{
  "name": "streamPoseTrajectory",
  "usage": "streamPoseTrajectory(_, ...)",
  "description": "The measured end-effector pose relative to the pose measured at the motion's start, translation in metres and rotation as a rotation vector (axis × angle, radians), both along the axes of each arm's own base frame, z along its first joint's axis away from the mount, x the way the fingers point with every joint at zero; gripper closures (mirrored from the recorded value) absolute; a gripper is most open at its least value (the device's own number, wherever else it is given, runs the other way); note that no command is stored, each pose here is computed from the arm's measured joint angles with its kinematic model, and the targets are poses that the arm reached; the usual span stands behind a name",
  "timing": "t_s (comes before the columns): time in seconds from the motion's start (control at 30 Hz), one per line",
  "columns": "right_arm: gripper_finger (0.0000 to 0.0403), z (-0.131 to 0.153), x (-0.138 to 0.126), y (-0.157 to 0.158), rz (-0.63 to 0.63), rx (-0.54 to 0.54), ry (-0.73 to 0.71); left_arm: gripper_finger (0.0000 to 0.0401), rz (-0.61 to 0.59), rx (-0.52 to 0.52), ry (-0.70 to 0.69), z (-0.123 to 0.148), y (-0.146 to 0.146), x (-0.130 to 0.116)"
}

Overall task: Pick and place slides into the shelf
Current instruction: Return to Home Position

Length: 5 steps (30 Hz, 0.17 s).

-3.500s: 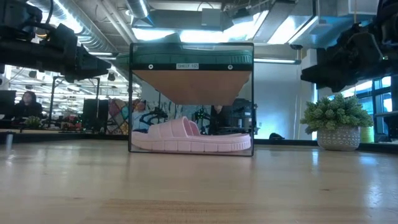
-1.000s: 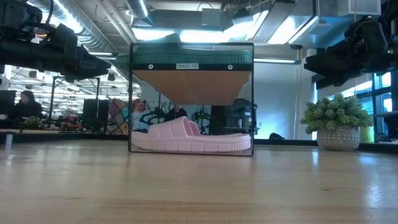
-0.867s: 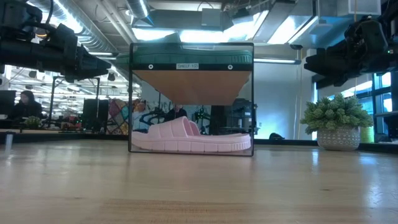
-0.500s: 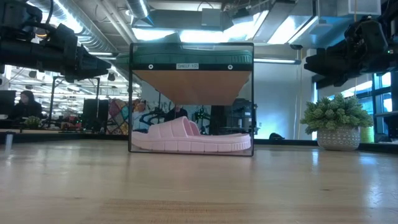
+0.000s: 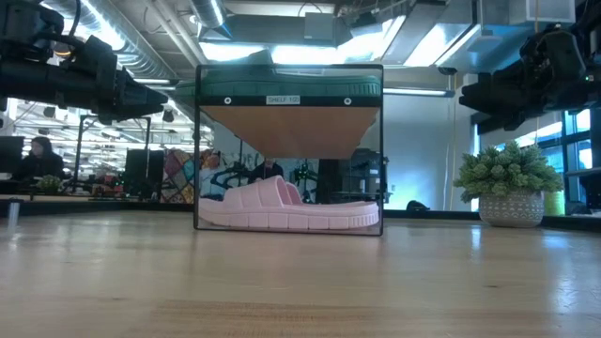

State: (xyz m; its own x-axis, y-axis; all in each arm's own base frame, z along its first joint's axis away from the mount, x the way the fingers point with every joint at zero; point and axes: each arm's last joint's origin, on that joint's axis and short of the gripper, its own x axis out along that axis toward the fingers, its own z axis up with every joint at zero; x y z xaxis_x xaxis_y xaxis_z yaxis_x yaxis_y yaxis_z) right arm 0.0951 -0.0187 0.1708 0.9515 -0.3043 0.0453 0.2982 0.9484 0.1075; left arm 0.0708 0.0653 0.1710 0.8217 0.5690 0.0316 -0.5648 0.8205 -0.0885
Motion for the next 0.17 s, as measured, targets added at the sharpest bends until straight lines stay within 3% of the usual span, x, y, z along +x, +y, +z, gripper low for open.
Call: streamPoseTrajectory(0.17,0.026,0.0,0.0,0.0,0.0,0.002,-0.001,0.0185,0.0,0.0,0.0,0.0,0.0,0.0)
